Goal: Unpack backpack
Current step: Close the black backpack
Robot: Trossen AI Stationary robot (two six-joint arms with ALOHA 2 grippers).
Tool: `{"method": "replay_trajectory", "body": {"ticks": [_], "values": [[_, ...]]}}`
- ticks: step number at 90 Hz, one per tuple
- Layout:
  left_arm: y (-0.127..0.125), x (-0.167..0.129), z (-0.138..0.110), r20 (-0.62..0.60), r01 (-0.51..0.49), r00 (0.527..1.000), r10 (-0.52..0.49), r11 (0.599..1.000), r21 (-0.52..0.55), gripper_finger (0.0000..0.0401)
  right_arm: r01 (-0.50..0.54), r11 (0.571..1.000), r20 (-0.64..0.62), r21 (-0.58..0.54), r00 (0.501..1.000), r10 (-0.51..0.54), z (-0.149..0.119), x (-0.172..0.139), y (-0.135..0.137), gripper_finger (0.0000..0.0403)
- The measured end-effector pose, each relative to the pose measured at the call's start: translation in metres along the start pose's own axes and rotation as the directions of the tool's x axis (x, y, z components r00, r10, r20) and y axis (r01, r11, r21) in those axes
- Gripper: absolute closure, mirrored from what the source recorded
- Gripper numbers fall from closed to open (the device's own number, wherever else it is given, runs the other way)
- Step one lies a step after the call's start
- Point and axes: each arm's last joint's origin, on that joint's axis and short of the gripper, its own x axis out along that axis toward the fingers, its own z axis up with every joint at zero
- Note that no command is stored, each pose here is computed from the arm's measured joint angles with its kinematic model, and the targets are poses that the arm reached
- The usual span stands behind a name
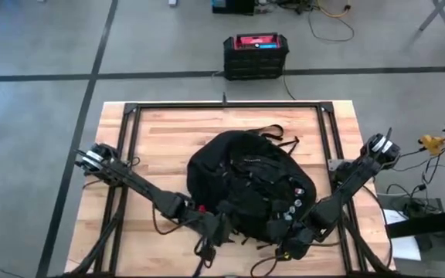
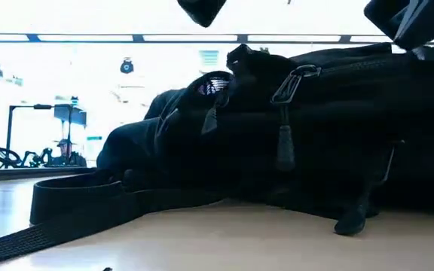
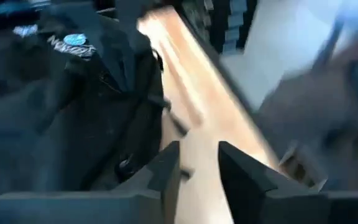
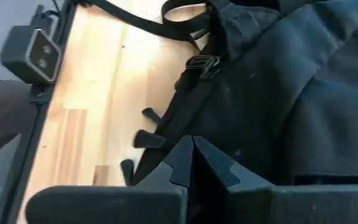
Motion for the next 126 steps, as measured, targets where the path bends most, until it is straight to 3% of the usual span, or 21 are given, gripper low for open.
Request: {"method": "replay_trajectory", "body": {"ticks": [19, 32, 40, 47, 59, 83, 98, 112, 126], "values": [[-0.015, 0.022, -0.023, 0.048, -0.006, 0.999, 0.016, 0.980, -0.200, 0.0263, 0.022, 1.000, -0.007, 0.001, 1.000, -0.022, -0.002, 0.007, 0.001, 0.0403], [-0.024, 0.041, -0.039, 0.028, -0.164, 0.984, 0.175, 0.961, -0.221, 0.0277, 0.037, 0.999, -0.002, 0.003, 0.999, -0.037, -0.003, 0.007, 0.000, 0.0403], [-0.023, 0.043, -0.042, 0.029, -0.310, 0.945, 0.326, 0.919, -0.243, 0.0287, 0.036, 0.999, -0.003, 0.003, 0.999, -0.036, -0.004, 0.007, 0.001, 0.0403], [-0.022, 0.043, -0.044, 0.007, -0.371, 0.922, 0.387, 0.887, -0.275, 0.0288, 0.036, 0.999, -0.004, 0.002, 0.999, -0.036, -0.004, 0.007, 0.001, 0.0403], [-0.016, 0.043, -0.047, -0.039, -0.387, 0.917, 0.396, 0.865, -0.321, 0.0265, 0.032, 0.999, -0.007, -0.002, 0.999, -0.032, -0.005, 0.007, 0.001, 0.0403], [0.004, 0.057, -0.046, -0.043, -0.266, 0.960, 0.276, 0.857, -0.442, 0.0187, 0.033, 0.999, -0.014, -0.020, 0.999, -0.033, -0.007, 0.008, 0.000, 0.0403], [0.019, 0.070, -0.056, -0.069, -0.281, 0.956, 0.287, 0.814, -0.509, 0.0170, 0.035, 0.999, -0.018, -0.026, 0.999, -0.035, -0.008, 0.009, 0.000, 0.0403], [0.026, 0.072, -0.055, -0.050, -0.315, 0.938, 0.343, 0.784, -0.535, 0.0211, 0.037, 0.999, -0.023, -0.030, 0.999, -0.038, -0.009, 0.009, 0.000, 0.0403], [0.030, 0.070, -0.058, -0.065, -0.395, 0.902, 0.426, 0.756, -0.522, 0.0337, 0.035, 0.999, -0.023, -0.029, 0.999, -0.036, -0.010, 0.009, 0.000, 0.0403]]}}
